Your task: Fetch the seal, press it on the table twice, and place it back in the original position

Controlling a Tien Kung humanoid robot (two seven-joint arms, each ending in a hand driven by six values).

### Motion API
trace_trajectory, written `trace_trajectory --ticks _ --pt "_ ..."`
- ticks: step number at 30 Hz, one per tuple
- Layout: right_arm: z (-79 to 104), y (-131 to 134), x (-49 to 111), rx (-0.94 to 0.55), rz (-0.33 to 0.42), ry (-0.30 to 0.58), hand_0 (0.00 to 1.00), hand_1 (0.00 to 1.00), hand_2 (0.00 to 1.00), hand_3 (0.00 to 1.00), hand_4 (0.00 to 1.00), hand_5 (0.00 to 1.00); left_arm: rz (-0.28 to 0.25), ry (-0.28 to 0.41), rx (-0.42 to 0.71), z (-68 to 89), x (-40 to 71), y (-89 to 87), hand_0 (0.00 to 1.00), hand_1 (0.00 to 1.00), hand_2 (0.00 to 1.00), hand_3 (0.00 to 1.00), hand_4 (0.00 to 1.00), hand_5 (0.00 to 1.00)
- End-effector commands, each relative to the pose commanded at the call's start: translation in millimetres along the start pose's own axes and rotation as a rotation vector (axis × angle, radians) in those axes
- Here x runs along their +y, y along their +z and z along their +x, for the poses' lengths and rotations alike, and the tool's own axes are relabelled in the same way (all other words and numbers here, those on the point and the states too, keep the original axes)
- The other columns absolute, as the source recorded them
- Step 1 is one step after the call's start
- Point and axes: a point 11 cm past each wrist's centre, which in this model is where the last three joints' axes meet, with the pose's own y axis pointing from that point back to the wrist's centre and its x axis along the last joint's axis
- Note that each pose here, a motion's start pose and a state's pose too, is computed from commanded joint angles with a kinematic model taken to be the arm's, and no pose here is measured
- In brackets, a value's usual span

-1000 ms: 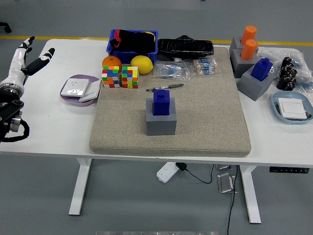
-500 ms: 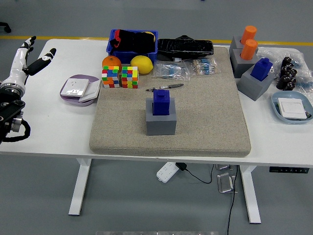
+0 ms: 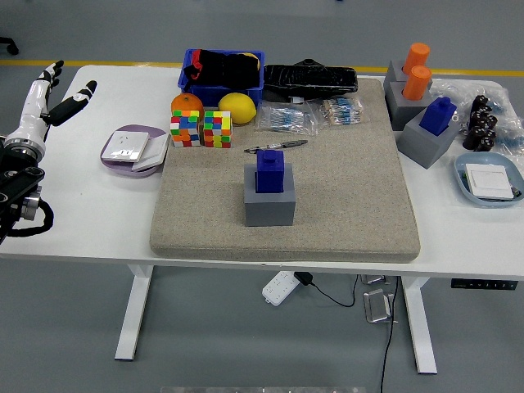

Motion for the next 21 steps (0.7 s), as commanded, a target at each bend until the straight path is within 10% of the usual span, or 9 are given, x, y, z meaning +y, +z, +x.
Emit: trace_trajectory --ticks 21 --pt "2.0 -4.0 0.3 -0.003 0.008 0.002 0.803 0.712 0.711 0.667 0.767 0.568 -0.015 0.002 0.004 -0.6 -2.4 6.9 0.998 0.998 0.99 0.972 0.774 0.531"
